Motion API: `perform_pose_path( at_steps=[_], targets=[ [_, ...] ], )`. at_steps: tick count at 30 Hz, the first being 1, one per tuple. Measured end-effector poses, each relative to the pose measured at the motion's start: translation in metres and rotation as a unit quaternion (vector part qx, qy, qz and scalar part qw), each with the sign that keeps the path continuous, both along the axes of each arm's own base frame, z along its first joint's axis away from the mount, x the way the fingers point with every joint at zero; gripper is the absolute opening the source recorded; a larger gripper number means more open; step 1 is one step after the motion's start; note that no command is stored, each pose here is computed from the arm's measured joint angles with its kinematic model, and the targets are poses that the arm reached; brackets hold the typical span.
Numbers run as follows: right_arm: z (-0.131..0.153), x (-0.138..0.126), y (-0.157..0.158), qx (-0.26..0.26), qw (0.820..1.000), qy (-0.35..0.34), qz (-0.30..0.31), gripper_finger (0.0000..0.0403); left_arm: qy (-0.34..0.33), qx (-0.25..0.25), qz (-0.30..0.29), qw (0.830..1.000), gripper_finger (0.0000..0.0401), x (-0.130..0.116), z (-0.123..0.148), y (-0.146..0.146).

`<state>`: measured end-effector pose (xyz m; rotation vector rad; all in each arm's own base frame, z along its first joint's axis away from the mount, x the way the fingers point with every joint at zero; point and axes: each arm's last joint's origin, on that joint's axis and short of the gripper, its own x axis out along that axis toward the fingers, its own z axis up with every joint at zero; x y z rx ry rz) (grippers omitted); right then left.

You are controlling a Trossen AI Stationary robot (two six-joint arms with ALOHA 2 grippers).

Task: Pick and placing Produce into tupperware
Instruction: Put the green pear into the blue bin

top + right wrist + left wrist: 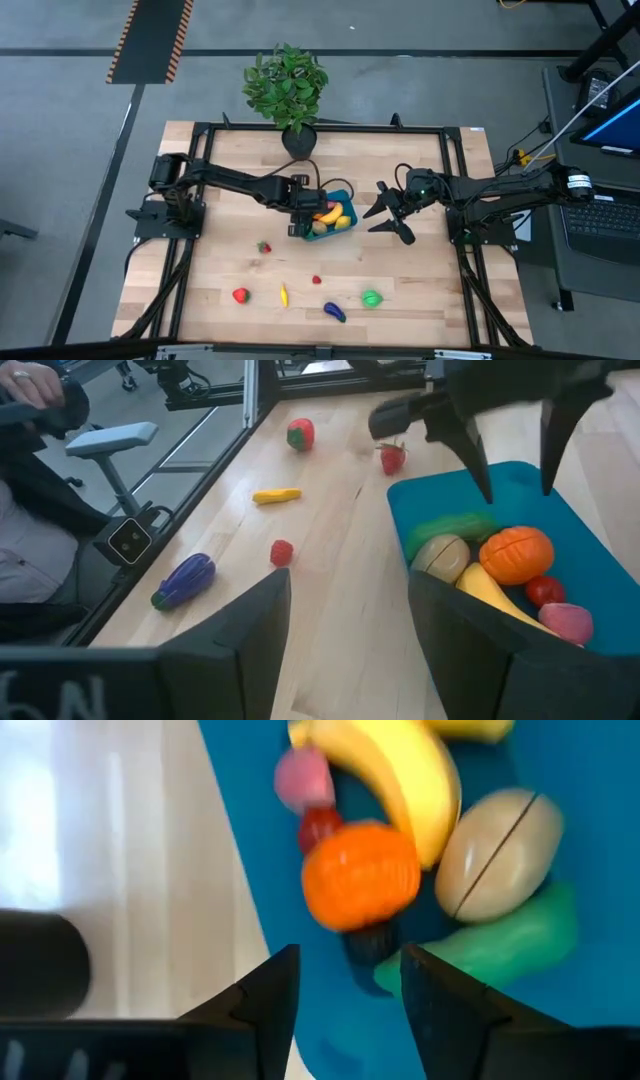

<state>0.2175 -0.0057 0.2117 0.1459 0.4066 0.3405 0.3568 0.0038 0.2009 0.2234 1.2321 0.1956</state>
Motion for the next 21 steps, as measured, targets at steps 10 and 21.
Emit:
perform_pose_path(
  at_steps=[10, 21],
  targets=[
    [-0.002, -0.001, 0.0, 0.001, 1.0, 0.011, 0.0, 0.0207, -0.023, -0.001, -0.014, 1.0, 0.0147, 0.006, 0.015, -0.02],
    [-0.003, -0.002, 0.0, 0.008, 1.0, 0.023, -0.002, 0.0207, -0.085, 0.043, 0.027, 0.995, 0.0134, -0.024, 0.027, -0.051]
  ],
)
